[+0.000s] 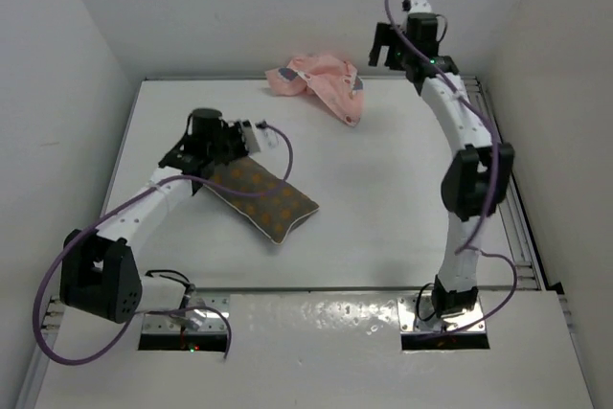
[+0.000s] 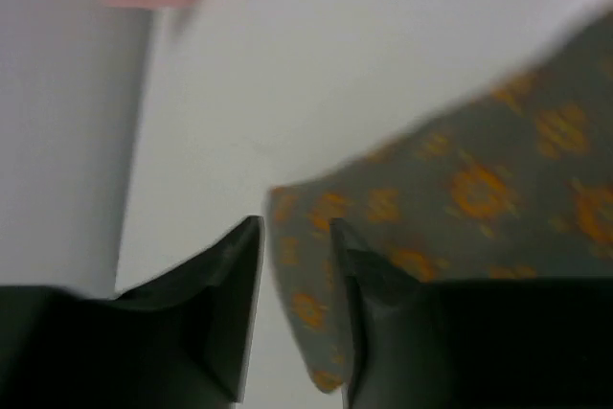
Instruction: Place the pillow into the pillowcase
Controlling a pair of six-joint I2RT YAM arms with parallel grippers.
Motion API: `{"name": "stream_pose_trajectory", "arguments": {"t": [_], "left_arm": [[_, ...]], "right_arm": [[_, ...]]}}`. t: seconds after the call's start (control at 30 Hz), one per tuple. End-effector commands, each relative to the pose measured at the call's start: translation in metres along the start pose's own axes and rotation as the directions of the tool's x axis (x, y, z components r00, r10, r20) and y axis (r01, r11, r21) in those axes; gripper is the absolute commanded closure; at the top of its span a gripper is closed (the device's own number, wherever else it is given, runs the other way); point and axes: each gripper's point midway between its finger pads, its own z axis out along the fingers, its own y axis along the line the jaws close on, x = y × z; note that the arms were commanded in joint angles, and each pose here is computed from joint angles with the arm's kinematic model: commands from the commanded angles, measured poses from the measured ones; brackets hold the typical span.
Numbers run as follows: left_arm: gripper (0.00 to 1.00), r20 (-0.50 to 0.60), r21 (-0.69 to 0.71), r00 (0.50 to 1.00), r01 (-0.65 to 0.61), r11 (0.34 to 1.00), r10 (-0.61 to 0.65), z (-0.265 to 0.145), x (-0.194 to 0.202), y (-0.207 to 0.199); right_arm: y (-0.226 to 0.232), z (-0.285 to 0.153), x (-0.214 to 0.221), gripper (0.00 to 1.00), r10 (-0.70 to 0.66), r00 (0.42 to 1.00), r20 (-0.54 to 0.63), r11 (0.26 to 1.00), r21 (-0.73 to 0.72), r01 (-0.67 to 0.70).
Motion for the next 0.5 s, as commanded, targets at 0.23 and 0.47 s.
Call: {"name": "stream_pose_trajectory", "arguments": {"t": [0.23,0.47], "left_arm": [[0.13,0.013,0.229,0.998,-0.064,0.971,0.063,-0.008,0.023,-0.099],[0.12,-0.042,0.175,0.998,0.061,0.983,-0.054,0.012,0.042,-0.123]], "right_arm": [[0.046,0.108,0.151,0.01,0.219,0.950,-0.221,0.976,0.041,-0.215],[0.053,0.143,0.193,0.11,0.359,0.916,-0.179,0.930,0.148,-0.336]]}}
